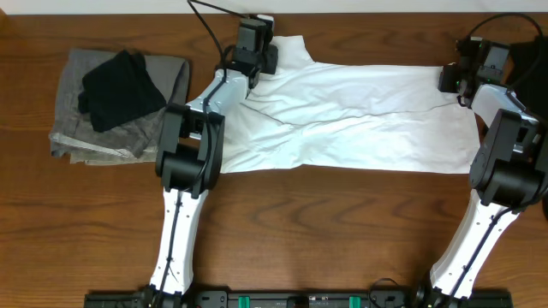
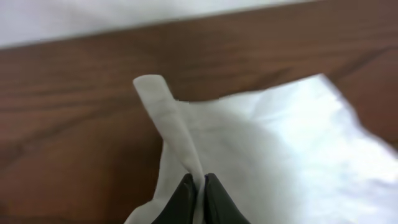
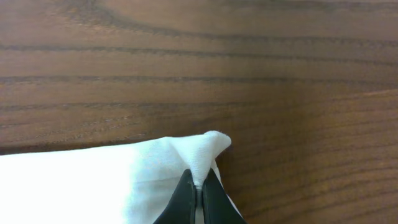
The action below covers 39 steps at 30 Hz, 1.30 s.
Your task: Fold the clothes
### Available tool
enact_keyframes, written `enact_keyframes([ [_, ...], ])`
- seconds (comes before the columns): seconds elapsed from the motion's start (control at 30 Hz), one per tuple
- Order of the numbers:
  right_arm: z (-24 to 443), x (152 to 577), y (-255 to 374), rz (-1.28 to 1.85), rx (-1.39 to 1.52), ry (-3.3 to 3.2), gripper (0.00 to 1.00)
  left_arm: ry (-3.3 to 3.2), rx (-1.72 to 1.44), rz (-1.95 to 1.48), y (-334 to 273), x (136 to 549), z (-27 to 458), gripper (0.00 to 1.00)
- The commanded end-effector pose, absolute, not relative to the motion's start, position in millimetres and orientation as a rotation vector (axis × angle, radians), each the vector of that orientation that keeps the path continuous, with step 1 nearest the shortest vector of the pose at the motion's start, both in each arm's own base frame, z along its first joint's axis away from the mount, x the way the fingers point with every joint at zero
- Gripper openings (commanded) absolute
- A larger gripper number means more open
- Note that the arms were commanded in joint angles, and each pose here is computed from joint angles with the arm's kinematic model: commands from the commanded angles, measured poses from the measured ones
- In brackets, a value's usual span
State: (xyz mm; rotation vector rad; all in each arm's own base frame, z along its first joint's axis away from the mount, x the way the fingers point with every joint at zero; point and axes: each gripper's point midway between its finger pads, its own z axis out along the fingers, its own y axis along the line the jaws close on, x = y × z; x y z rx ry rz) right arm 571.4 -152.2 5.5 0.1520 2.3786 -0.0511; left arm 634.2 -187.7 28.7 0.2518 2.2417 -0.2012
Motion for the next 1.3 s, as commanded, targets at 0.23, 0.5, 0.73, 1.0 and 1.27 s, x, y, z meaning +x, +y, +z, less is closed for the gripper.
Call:
enact_keyframes([
  [0.23,53.7,576.9,-150.4,-0.066,0.156,2.322,0.01,2.162,0.266,-0.255,-189.4,625.7,120.6,0.07],
  [0.5,80.4,557.3,-146.0,-0.055,0.165,2.371,0.01,2.247,0.275,-0.247,-182.9,601.4,137.1,0.08],
  [0.73,90.0,531.8,-138.9,-0.033,0.179,2.459,0.01,2.374,0.293,-0.249,-175.1,564.3,148.8,0.08],
  [1.0,92.3,494.6,-131.2,0.0,0.202,2.592,0.01,2.533,0.314,-0.258,-165.1,512.9,161.3,0.08],
  [1.27,73.2,449.9,-125.3,0.04,0.248,2.783,0.01,2.784,0.34,-0.289,-158.4,458.8,131.4,0.06],
])
